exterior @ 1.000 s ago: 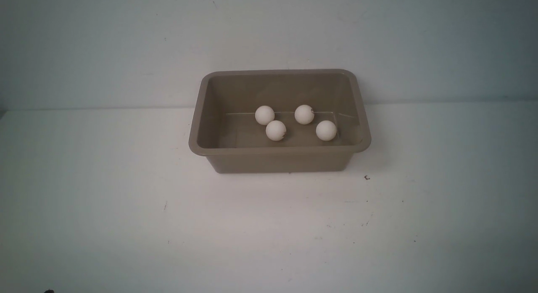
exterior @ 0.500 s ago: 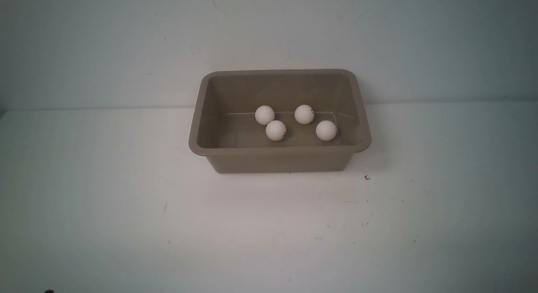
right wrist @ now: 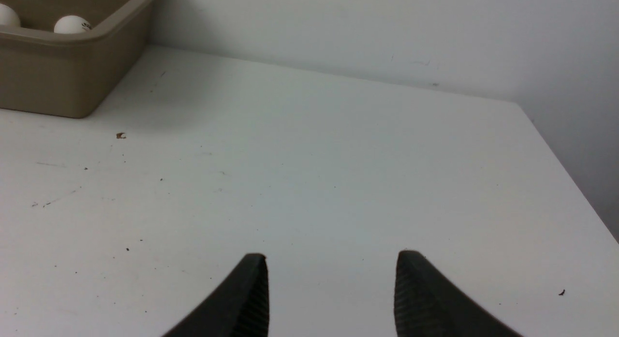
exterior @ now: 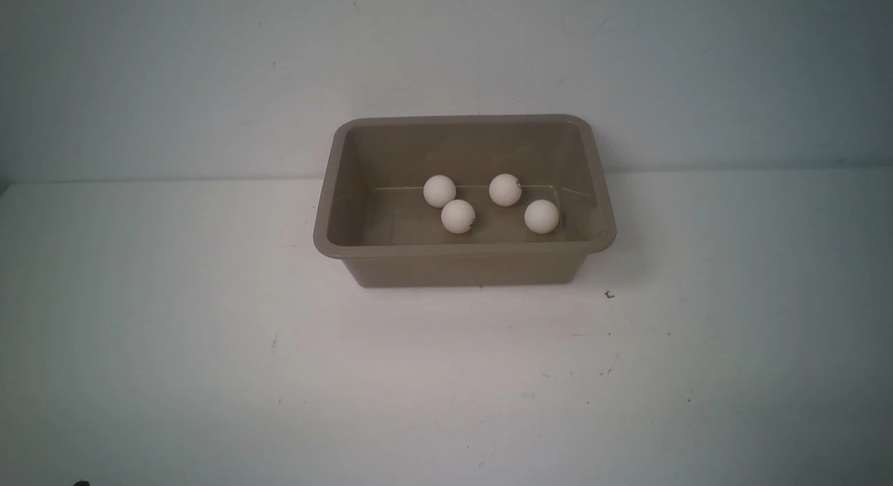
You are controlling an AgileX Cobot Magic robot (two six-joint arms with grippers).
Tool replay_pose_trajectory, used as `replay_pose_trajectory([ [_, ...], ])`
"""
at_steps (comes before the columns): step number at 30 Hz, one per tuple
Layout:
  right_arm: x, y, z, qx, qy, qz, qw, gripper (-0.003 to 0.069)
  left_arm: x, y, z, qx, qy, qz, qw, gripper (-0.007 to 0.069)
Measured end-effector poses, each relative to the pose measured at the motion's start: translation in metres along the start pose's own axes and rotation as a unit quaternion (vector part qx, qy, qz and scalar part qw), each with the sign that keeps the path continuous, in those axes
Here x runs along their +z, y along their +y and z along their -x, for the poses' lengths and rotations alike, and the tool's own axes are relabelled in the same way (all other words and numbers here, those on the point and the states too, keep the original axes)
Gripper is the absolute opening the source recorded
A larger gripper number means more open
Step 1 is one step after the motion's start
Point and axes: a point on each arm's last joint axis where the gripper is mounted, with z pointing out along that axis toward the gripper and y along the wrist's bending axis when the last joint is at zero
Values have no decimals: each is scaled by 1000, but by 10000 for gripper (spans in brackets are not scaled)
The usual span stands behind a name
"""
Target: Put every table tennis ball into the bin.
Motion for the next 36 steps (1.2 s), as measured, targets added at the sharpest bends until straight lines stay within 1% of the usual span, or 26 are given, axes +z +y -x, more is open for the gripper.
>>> replay_pose_trajectory([
  [7, 0, 0, 0, 0, 0, 0, 1000, 335, 0, 0, 0, 0, 0, 0, 1000, 490],
  [12, 0, 1, 0, -1, -1, 8, 1000, 335, 0, 0, 0, 0, 0, 0, 1000, 490],
  [36, 0, 1, 0, -1, -1, 9, 1000, 335, 0, 0, 0, 0, 0, 0, 1000, 490],
])
